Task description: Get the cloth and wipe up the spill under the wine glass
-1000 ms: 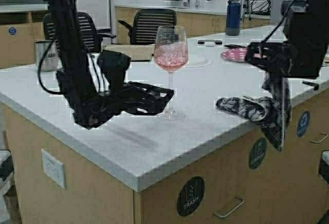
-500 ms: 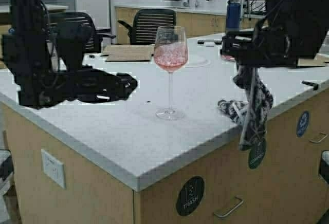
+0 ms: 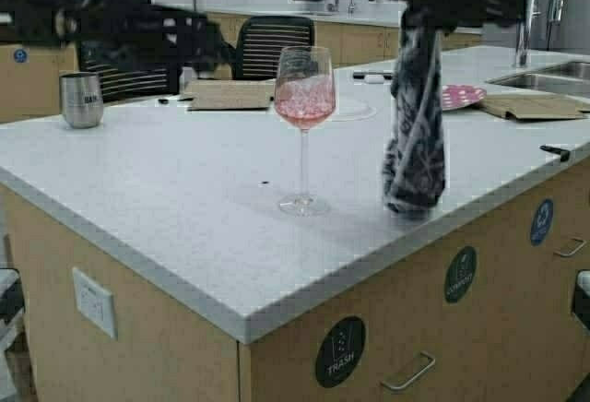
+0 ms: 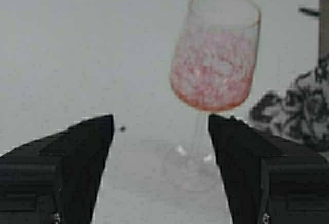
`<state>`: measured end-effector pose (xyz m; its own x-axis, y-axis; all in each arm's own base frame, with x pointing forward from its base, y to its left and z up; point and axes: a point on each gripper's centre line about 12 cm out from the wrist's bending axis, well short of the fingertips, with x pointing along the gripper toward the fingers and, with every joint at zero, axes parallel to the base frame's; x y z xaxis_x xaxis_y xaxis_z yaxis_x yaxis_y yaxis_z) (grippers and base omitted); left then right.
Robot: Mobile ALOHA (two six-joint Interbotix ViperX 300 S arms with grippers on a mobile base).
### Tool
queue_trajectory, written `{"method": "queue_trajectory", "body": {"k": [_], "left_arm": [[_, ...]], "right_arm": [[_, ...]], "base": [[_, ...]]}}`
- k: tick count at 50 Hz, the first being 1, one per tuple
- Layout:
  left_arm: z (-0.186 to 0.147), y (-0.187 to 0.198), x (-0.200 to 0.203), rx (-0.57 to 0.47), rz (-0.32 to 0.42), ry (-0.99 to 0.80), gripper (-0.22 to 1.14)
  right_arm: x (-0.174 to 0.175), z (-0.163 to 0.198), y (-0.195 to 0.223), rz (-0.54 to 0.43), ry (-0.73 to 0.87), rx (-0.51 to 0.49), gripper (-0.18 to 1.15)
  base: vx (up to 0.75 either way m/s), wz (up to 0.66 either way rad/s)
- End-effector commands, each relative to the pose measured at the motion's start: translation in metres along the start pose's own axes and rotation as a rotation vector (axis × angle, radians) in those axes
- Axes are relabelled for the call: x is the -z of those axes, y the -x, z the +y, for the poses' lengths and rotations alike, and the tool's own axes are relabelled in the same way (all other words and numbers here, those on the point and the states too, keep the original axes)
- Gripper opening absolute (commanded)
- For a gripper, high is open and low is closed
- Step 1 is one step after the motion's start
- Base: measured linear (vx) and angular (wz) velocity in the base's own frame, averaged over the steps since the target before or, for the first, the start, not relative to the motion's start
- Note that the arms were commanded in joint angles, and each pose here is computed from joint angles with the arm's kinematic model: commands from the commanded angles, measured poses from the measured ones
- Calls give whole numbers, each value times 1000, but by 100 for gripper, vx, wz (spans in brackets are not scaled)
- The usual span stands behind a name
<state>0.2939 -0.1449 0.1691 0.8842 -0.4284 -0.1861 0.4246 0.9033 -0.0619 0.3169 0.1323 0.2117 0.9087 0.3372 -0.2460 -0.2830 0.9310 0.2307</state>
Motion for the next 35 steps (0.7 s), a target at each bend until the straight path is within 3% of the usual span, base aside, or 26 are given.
{"method": "queue_trajectory", "body": {"k": [1, 18, 35], "left_arm": [[-3, -3, -48, 1, -34, 6, 91], [-8, -7, -118, 7, -44, 6, 91], [-13, 25, -189, 17, -142, -14, 91]], "right_arm": [[-40, 12, 7, -72, 23, -32, 6], [-106, 30, 36, -132, 101, -64, 6], [-152, 42, 69, -224, 118, -92, 6]], "base": [[0, 0], [0, 0], [0, 0]]}}
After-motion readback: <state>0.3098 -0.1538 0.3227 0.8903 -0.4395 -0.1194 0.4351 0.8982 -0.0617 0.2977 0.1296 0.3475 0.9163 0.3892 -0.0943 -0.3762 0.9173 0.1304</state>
